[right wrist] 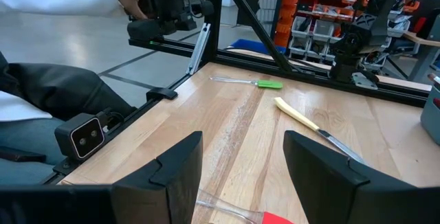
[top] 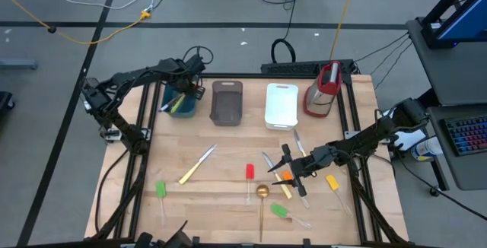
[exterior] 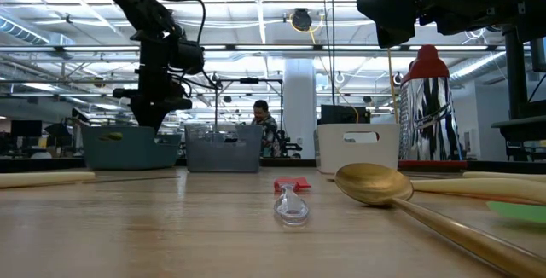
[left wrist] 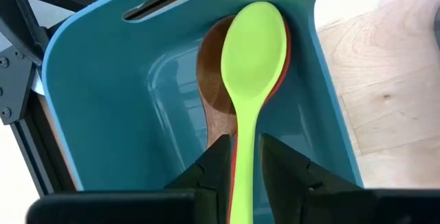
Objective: Pick & Place Kitchen Items
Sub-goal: Put the golden serving spoon into the blue bin
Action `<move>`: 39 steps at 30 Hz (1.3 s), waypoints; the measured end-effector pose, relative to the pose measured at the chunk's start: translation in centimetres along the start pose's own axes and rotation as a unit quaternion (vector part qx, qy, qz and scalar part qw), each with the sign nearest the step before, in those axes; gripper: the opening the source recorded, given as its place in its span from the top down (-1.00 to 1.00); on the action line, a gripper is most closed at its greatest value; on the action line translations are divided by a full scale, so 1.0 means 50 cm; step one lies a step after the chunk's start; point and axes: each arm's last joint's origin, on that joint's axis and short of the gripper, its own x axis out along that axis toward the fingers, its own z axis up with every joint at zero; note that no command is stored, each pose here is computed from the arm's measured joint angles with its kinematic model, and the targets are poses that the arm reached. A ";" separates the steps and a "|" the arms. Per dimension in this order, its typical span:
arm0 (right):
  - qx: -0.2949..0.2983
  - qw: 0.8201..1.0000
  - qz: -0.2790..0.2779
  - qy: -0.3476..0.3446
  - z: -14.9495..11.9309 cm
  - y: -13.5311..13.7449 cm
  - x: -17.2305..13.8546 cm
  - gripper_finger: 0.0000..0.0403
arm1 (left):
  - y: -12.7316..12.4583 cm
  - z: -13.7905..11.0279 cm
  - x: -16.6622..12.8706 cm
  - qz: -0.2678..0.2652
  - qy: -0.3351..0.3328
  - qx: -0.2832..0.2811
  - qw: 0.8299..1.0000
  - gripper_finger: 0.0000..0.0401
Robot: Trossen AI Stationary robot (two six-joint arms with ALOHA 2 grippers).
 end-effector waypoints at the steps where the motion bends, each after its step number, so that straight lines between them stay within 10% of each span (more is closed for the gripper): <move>1: 0.000 1.000 0.000 0.000 0.000 0.000 0.000 0.03 | 0.000 0.000 0.000 0.000 0.000 0.000 1.000 0.60; 27: 0.000 1.000 0.000 0.000 0.000 0.000 0.000 0.03 | -0.019 -0.011 -0.008 -0.064 0.025 -0.002 0.998 0.60; 39: -0.002 1.000 0.001 0.016 -0.006 0.001 0.000 0.03 | -0.033 -0.064 -0.140 -0.125 -0.078 0.029 0.989 0.60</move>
